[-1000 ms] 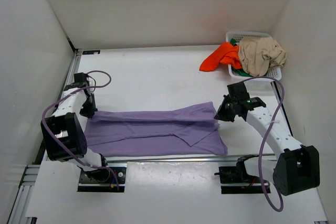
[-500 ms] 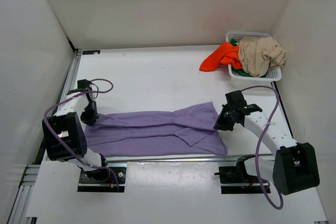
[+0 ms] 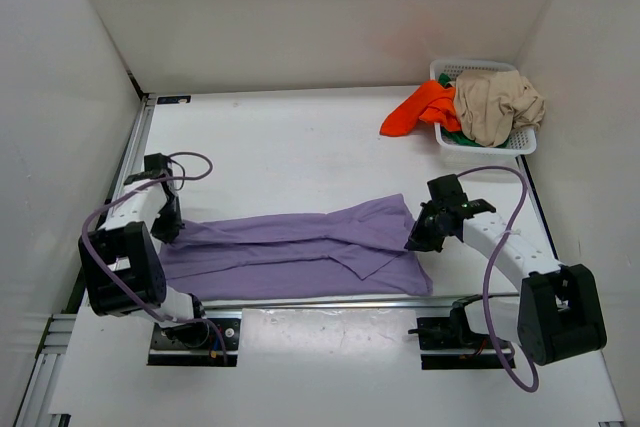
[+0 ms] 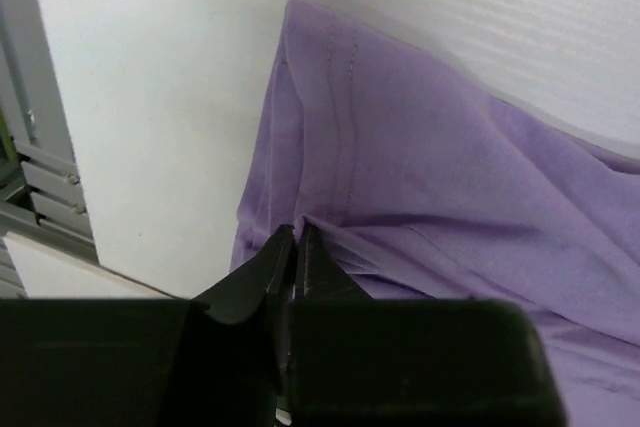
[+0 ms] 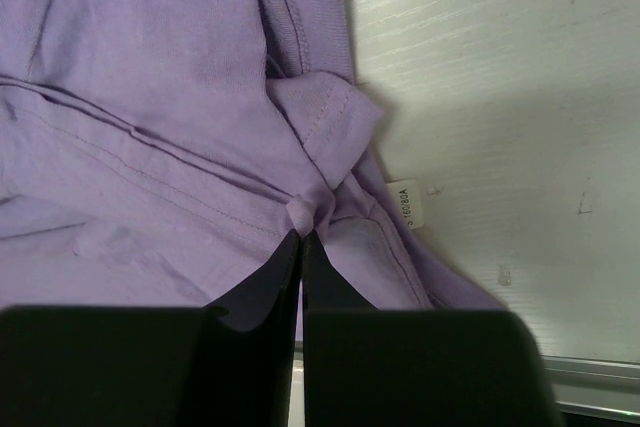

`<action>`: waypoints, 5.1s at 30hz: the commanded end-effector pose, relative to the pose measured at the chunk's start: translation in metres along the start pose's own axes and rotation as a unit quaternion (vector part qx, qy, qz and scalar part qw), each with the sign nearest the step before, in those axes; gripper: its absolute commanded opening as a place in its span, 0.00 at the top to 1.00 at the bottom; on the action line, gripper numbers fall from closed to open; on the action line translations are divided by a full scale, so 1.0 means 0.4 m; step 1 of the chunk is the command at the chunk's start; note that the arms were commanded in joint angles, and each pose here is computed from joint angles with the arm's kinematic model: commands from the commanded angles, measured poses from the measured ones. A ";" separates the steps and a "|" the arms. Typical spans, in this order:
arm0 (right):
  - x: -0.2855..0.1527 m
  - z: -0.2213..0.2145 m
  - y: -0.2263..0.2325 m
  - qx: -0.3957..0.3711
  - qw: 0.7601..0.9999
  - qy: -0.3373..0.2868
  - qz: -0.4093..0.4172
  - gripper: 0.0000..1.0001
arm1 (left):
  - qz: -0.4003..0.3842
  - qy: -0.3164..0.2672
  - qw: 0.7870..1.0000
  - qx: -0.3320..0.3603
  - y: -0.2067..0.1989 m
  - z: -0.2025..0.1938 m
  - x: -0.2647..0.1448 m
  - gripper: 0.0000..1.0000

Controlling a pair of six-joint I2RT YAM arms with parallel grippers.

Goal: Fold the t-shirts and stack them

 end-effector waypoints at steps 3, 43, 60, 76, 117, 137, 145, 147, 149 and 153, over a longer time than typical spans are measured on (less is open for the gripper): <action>0.008 -0.004 -0.005 0.003 1.000 0.004 0.003 1.00 | 0.023 0.014 1.000 -0.002 0.015 -0.042 -0.017 0.74; 0.015 0.014 0.000 -0.030 0.998 0.021 -0.045 1.00 | -0.033 0.039 0.999 -0.020 0.024 0.000 -0.009 0.59; 0.010 0.033 -0.010 -0.042 0.994 0.012 -0.099 1.00 | -0.119 0.095 0.988 -0.021 -0.048 -0.070 0.056 0.74; -0.021 0.040 -0.019 -0.055 0.993 -0.023 -0.097 1.00 | 0.015 0.016 0.999 -0.038 0.065 -0.024 -0.058 0.90; 0.087 -0.043 -0.060 -0.003 0.996 0.053 -0.077 1.00 | -0.395 -0.107 0.789 0.458 -0.984 0.198 -0.370 0.51; 0.081 -0.033 -0.075 -0.004 0.996 0.046 -0.080 1.00 | -0.372 -0.071 0.793 0.476 -1.061 0.179 -0.273 0.58; 0.076 -0.025 -0.068 -0.010 0.996 0.037 -0.075 1.00 | -0.358 -0.102 0.797 0.475 -1.036 0.193 -0.322 0.69; 0.075 -0.027 -0.071 -0.009 0.996 0.040 -0.079 1.00 | -0.359 -0.104 0.797 0.474 -1.030 0.191 -0.330 0.63; 0.073 -0.023 -0.064 -0.010 0.996 0.037 -0.075 1.00 | -0.356 -0.112 0.798 0.474 -1.019 0.192 -0.346 0.63; 0.072 -0.022 -0.065 -0.015 0.996 0.038 -0.075 1.00 | -0.352 -0.113 0.799 0.474 -1.014 0.189 -0.342 0.70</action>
Point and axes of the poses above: each gripper's point midway between its finger pads, its own x axis out along the fingers, its own y axis along the line the jaws close on, z = x × y, the point moved 6 cm from there along -x, back along the fingers, and after that the axes turned 13 degrees about x, right-handed, at the moved point
